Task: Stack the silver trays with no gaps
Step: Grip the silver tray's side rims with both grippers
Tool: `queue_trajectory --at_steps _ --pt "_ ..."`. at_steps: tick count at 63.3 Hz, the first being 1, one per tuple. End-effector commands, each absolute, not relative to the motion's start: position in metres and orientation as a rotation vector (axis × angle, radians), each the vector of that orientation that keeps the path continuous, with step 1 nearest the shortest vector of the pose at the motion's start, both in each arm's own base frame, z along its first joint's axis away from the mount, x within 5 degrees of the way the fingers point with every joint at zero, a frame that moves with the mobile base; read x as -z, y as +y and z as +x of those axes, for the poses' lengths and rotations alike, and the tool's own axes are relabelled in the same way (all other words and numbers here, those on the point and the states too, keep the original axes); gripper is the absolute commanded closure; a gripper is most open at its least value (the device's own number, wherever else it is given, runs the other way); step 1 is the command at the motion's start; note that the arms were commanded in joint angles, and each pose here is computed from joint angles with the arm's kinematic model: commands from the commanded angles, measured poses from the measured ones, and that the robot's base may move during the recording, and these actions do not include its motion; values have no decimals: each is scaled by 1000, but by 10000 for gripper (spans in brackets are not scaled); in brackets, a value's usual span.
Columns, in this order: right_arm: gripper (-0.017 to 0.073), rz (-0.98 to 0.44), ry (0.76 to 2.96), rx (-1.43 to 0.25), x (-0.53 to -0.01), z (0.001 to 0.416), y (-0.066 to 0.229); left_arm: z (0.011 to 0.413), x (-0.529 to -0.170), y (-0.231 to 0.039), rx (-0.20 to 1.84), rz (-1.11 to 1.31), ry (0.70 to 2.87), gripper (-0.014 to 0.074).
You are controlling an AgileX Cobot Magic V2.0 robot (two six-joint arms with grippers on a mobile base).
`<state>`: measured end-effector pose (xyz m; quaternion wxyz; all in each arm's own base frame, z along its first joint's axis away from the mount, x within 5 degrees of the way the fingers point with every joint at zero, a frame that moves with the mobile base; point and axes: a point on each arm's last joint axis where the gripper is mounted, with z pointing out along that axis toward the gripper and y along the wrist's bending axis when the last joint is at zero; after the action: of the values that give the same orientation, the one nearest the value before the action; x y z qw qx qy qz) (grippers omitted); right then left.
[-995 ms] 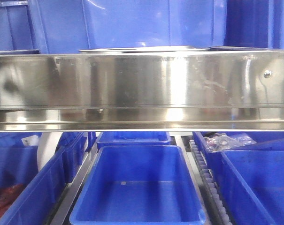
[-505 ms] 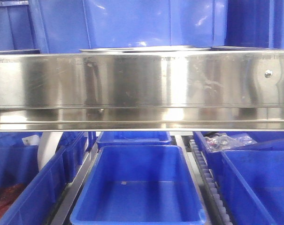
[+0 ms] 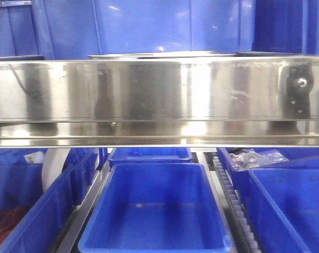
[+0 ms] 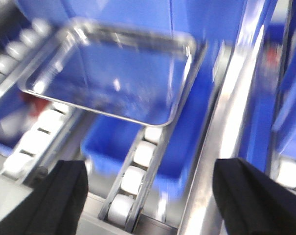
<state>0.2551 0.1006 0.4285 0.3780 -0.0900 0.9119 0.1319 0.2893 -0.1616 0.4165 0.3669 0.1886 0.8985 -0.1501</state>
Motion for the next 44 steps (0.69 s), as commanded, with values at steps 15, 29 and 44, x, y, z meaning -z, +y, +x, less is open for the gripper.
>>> queue_trajectory --at_steps 15,29,44 --pt "-53 -113 2453 -251 -426 348 127 347 -415 -167 370 217 2327 132" --pt "-53 -117 2500 -208 -398 383 139 373 -382 -178 300 234 2442 132" --pt "-53 -119 2505 -203 -376 401 145 389 -357 -184 256 245 2479 132"
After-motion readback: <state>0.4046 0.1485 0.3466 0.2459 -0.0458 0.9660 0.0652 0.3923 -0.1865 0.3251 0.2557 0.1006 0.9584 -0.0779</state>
